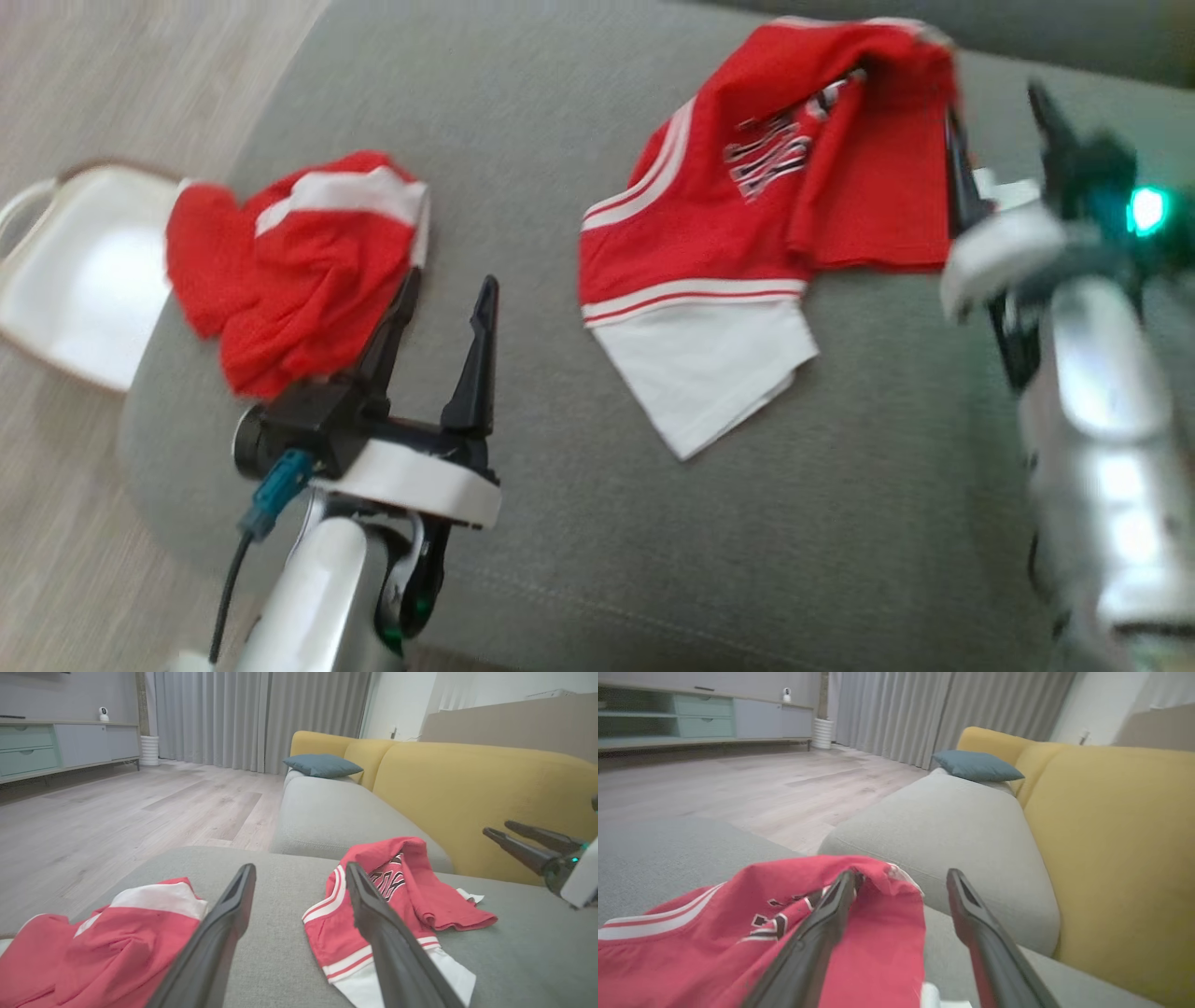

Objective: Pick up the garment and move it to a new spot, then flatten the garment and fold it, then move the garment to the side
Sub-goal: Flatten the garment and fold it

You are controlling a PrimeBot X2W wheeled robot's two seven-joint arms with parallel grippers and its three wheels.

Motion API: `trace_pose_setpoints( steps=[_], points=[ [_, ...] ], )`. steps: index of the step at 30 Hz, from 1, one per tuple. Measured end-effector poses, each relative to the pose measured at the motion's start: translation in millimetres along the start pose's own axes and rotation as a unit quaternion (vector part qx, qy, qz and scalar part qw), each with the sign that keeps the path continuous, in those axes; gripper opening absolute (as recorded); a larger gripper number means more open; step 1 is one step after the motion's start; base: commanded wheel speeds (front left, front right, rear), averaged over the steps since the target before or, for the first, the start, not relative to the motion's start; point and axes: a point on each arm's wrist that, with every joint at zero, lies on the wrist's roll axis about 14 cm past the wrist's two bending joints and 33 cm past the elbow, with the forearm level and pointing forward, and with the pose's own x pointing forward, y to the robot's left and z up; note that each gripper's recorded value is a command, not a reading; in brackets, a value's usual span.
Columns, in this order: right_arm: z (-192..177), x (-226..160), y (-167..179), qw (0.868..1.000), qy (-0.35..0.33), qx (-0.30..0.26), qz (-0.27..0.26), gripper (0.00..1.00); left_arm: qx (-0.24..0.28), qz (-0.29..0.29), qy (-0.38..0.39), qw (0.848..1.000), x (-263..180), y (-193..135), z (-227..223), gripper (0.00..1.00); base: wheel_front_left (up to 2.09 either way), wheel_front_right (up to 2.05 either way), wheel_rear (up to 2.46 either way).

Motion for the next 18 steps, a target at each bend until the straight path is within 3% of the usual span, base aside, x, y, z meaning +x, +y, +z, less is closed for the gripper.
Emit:
trace_pose_setpoints(
  steps=[4,10,18],
  points=[
    [-14.2,-47.5,-17.9,0.999,0.000,0.015,-0.038,1.00,-0.011,-0.009,-0.004,1.000,-7.2,-8.9,1.7,1.00,0.00,0.00,0.00],
    [-22.0,-114.6,-21.3,0.992,-0.022,0.101,-0.073,1.00,-0.023,-0.043,-0.009,0.999,-13.6,-32.1,4.2,1.00,0.00,0.00,0.00],
    [-30.3,-186.9,-30.3,0.980,-0.037,0.152,-0.123,1.00,-0.030,-0.075,-0.001,0.997,-22.1,-55.3,-1.8,1.00,0.00,0.00,0.00]
  ],
)
